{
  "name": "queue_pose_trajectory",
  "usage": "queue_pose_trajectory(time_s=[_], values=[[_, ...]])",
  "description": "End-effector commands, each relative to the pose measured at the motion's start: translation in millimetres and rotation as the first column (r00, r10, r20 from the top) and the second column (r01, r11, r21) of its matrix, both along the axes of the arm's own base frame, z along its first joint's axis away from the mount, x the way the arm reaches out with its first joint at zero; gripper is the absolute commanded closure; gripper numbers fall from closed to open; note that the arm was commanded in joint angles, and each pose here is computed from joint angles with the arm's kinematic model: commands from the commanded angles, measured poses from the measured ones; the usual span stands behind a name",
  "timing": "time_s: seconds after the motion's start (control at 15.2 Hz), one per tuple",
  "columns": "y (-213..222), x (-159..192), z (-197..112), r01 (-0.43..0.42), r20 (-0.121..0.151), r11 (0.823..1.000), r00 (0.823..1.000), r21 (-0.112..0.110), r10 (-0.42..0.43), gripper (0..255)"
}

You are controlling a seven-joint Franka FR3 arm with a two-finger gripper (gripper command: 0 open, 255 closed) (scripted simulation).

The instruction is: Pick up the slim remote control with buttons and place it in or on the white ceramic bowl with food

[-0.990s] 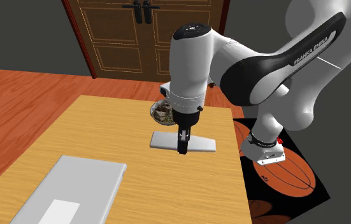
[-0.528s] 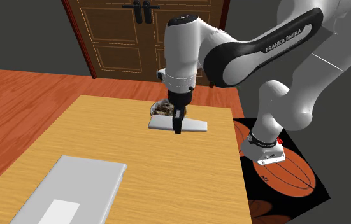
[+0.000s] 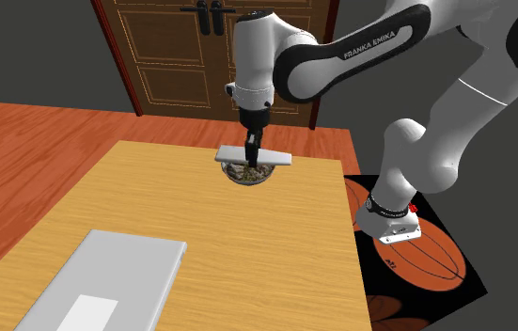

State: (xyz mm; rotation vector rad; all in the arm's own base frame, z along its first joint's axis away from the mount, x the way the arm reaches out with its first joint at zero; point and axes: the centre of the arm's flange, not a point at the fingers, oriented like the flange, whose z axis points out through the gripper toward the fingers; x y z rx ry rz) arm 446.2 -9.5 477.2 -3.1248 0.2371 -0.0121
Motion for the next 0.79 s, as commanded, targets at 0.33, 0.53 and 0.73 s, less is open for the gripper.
queue_pose_trajectory(time_s=[0.33, 0.53, 0.73], values=[[-86, 18, -2, -0.001, 0.001, 1.0, 1.0, 0.0, 0.001, 255], [-86, 18, -18, -0.001, 0.001, 1.0, 1.0, 0.0, 0.001, 255], [-86, 18, -34, -0.001, 0.001, 1.0, 1.0, 0.0, 0.001, 255]])
